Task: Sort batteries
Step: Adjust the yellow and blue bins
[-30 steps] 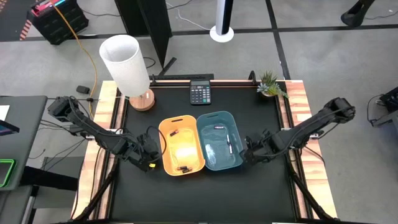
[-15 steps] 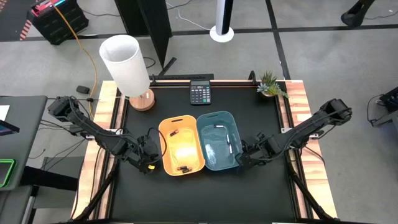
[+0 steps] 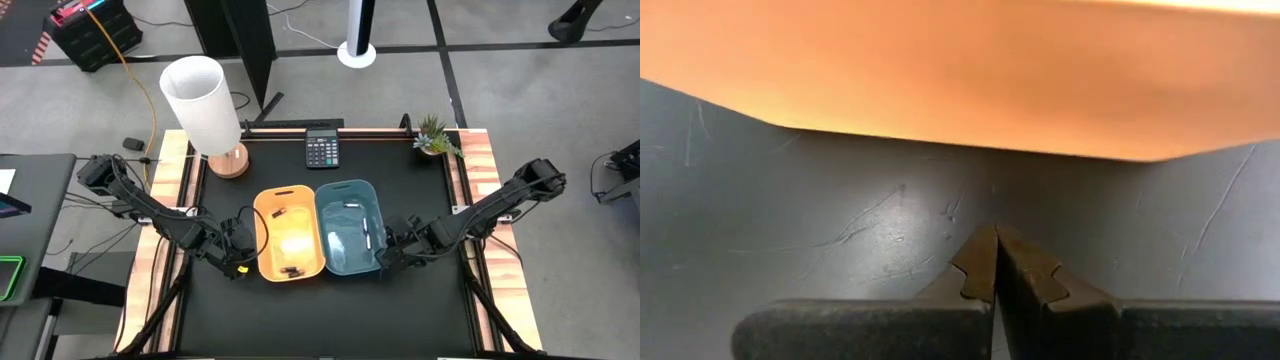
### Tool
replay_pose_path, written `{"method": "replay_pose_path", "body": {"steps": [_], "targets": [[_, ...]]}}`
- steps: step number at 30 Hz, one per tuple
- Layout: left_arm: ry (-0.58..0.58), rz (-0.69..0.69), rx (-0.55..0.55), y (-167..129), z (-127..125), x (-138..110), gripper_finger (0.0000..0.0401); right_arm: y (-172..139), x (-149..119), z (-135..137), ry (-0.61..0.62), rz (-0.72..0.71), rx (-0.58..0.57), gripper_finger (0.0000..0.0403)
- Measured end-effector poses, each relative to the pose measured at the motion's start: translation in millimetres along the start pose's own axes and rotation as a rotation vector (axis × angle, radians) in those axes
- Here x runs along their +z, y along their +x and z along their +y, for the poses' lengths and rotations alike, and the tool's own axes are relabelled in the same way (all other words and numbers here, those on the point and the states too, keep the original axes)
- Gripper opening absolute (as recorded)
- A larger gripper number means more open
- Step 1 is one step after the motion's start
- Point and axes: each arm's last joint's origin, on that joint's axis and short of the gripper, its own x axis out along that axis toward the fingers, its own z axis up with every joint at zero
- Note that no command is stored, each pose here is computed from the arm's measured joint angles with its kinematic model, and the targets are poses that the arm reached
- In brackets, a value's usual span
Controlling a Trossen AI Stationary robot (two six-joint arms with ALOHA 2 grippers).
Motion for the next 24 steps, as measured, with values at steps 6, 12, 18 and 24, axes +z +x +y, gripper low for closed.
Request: {"method": "replay_pose_path", "body": {"steps": [6, 12, 18, 24], "targets": [[0.014, 0.016, -0.020, 0, -1, 0, 0.0000, 0, 1, 2, 0.007, -0.008, 0.022, 0.0000], [0.028, 0.043, -0.051, 0, -1, -1, 0.0000, 1, -1, 9, 0.025, -0.020, 0.067, 0.0000], [0.039, 0.079, -0.068, 0, -1, -3, 0.0000, 18, -7, 19, 0.033, -0.017, 0.067, 0.0000], [0.043, 0.107, -0.094, 0, -2, -4, 0.0000, 29, -11, 27, 0.043, -0.021, 0.084, 0.0000]]}}
